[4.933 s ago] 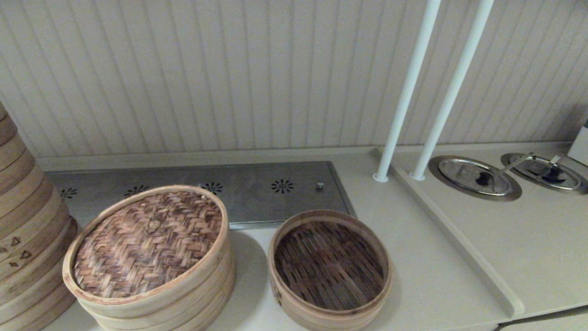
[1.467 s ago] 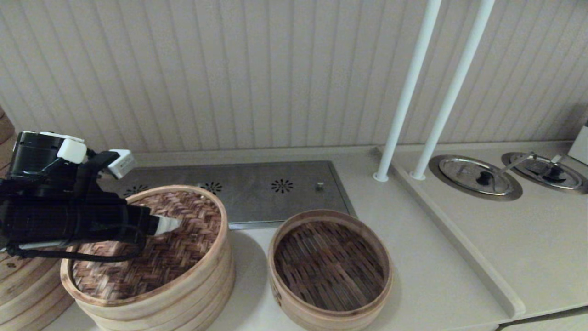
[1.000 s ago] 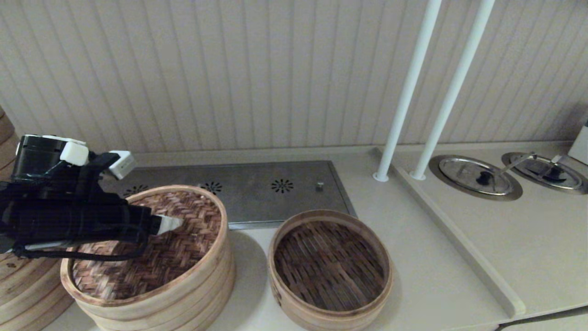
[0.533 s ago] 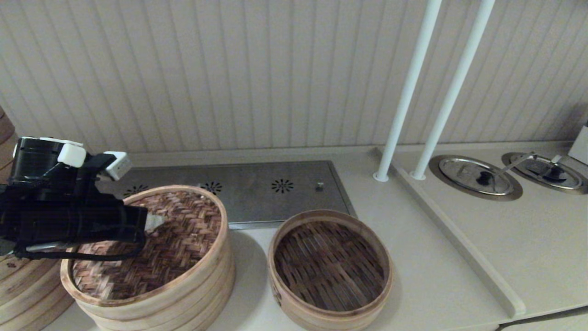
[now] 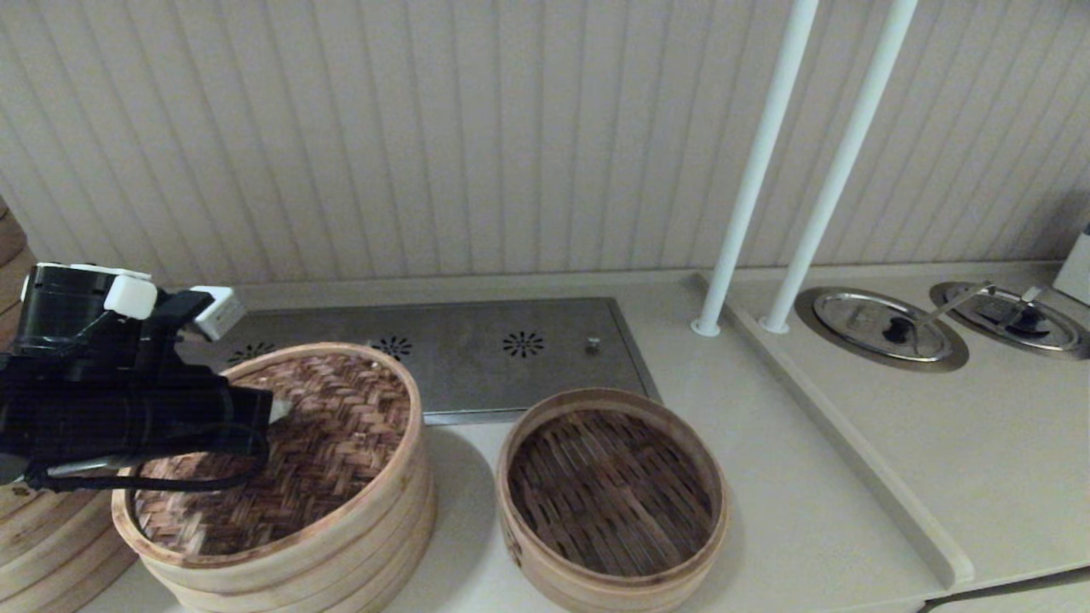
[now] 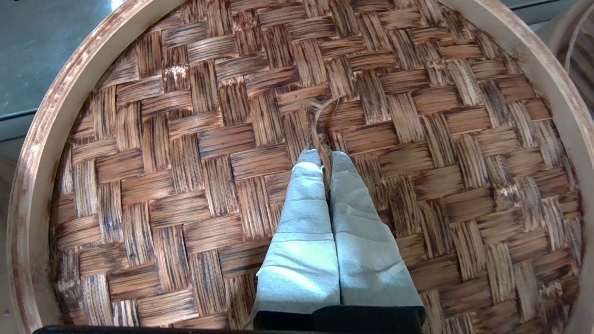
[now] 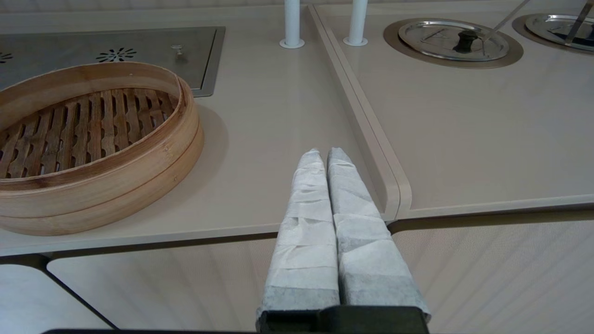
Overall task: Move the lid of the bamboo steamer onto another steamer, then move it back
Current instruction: Pick up the steamer
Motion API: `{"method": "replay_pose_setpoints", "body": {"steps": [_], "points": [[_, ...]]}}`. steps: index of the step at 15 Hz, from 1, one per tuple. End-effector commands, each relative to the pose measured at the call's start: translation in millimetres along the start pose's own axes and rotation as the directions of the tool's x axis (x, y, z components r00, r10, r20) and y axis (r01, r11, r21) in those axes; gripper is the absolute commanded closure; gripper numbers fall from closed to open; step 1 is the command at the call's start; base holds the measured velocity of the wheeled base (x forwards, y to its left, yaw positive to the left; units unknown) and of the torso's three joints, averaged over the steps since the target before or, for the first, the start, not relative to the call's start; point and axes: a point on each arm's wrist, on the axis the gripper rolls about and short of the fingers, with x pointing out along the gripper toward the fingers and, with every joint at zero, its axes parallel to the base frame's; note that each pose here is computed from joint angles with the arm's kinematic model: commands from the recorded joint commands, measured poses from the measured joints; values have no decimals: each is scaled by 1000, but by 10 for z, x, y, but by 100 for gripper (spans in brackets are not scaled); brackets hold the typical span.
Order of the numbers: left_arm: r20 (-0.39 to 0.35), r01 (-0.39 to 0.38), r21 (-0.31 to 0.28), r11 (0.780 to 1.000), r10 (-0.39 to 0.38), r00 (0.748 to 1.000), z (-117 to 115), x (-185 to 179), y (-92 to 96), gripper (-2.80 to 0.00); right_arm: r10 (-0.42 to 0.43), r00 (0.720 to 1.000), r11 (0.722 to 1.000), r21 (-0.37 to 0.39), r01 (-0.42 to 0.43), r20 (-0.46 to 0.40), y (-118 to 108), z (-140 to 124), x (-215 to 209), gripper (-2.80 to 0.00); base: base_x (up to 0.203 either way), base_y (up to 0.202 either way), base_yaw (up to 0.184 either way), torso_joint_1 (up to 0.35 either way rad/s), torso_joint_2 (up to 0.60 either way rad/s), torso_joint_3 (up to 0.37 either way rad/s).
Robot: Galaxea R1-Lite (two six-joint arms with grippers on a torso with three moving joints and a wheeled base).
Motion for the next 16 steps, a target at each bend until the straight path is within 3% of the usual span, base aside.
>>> {"method": "replay_pose_setpoints", "body": {"steps": [1,11,16], "points": [[33,0,3,1000,0,999,60,-59,-6,0,0,1000,1000,0,0,-4,0,-8,3,0,0,0,0,0,0,0],[111,7,12,1000,-8,994,243,-282,-26,0,0,1000,1000,-1,0,-4,0,-8,3,0,0,0,0,0,0,0],[132,66,53,996,-73,989,451,-483,-193,0,0,1000,1000,-1,0,-4,0,-8,3,0,0,0,0,0,0,0]]}}
